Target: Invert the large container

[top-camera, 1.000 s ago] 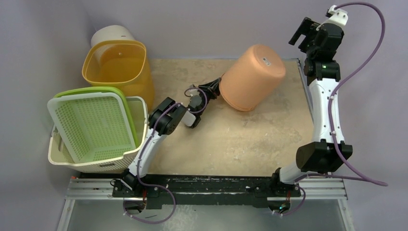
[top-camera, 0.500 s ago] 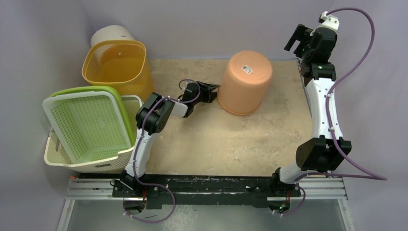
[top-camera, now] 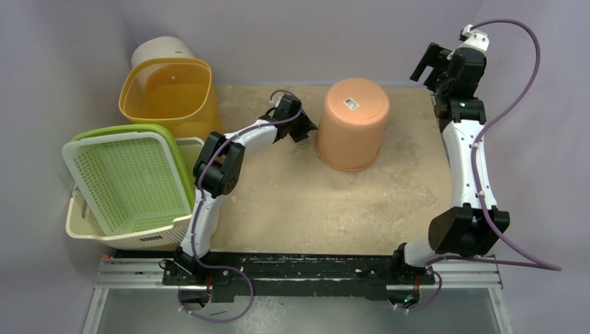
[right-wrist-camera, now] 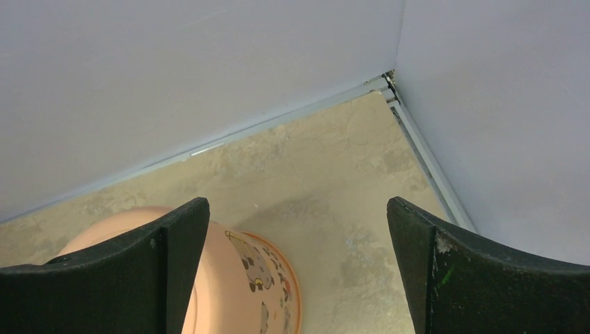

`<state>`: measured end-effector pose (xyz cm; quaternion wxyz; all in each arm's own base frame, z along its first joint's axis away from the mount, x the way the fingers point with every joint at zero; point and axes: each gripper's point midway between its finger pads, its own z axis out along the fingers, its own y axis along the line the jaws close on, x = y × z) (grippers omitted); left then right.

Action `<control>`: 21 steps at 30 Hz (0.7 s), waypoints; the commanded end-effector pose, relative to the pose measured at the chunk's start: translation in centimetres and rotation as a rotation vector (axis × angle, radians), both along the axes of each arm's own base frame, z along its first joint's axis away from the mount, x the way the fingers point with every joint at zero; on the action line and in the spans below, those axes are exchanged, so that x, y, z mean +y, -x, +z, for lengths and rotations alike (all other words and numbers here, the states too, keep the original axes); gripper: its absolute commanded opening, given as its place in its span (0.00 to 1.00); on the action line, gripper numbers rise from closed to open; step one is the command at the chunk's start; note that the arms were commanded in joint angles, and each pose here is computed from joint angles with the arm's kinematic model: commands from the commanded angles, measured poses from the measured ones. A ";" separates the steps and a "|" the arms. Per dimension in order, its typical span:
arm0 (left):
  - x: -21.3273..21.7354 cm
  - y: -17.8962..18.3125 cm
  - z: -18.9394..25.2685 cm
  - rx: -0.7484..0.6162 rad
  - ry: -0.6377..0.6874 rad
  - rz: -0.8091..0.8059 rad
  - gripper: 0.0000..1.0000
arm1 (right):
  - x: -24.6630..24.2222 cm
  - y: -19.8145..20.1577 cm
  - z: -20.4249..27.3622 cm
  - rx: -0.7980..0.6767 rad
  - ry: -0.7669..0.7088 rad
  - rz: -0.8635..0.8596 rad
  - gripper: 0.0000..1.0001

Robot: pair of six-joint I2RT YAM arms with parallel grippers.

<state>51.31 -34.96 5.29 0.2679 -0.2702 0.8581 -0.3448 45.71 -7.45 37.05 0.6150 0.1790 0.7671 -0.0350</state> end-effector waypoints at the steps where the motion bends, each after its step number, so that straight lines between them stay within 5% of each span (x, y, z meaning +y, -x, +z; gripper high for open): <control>1: -0.1 3.1 5.6 -0.047 -0.225 -0.188 0.46 | 0.3 1.1 2.2 -0.049 0.003 0.017 1.00; 9: 0.3 7.1 7.1 -0.110 -0.249 -0.318 0.46 | 0.2 1.5 2.7 -0.049 0.017 0.019 1.00; 18: -9.4 3.5 7.4 -0.259 -0.182 -0.405 0.46 | 1.1 1.5 3.7 -0.062 -0.004 0.057 1.00; 21: -12.6 2.9 7.8 -0.287 -0.067 -0.414 0.46 | 1.4 1.9 4.0 -0.070 -0.016 0.065 1.00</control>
